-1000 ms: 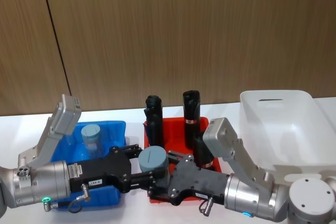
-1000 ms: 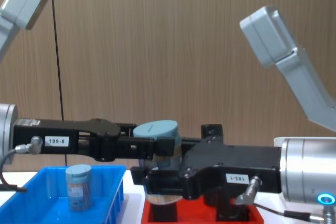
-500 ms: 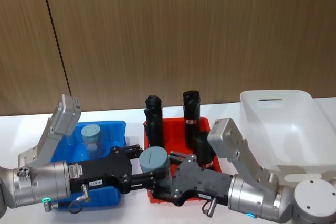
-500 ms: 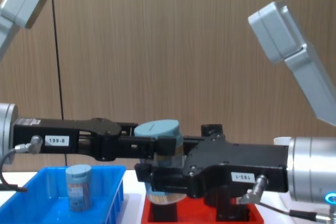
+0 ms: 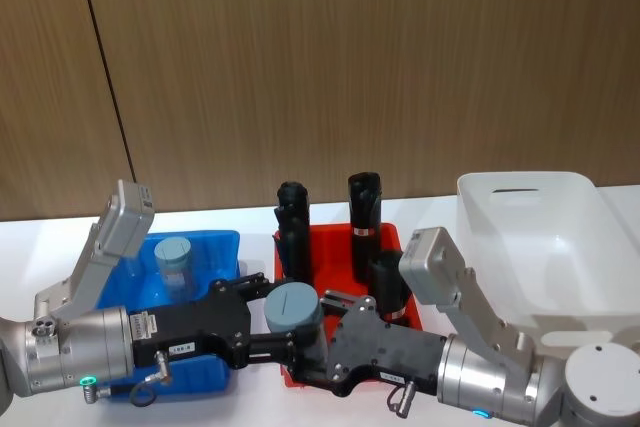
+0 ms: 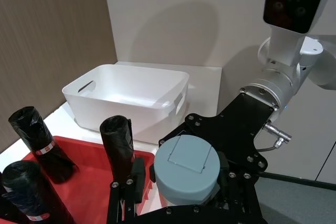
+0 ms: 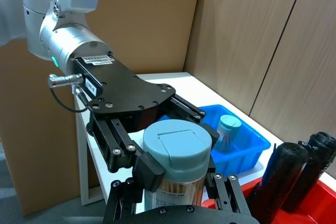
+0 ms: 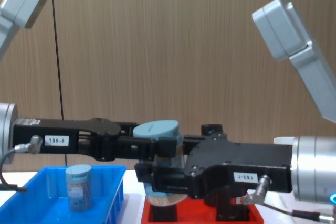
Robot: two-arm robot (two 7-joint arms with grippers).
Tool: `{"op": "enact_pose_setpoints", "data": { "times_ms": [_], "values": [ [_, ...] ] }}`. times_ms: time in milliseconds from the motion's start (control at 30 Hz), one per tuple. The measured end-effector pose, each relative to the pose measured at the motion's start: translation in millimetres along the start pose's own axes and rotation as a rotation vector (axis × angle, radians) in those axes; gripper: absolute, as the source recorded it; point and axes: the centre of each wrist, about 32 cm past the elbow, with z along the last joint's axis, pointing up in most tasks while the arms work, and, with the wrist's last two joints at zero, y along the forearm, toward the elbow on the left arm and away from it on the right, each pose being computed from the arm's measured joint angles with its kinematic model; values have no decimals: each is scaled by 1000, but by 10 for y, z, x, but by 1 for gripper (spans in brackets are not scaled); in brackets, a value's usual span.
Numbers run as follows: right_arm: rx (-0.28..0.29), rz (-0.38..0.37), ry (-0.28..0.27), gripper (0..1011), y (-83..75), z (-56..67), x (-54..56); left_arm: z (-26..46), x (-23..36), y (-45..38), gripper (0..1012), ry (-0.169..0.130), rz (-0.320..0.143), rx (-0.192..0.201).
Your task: Pick the cotton swabs from the blue box and place them into the white box.
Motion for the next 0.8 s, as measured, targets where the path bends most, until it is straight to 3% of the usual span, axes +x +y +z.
{"op": "enact_pose_setpoints", "data": {
  "times_ms": [267,800],
  "values": [
    [5,8,-2,650,-7,7,-10,-8,3,3,997,2,5,3],
    [-2,-15,5,650,-11,-58,16,-8,3,3,1000,2,10,6]
  ]
}}
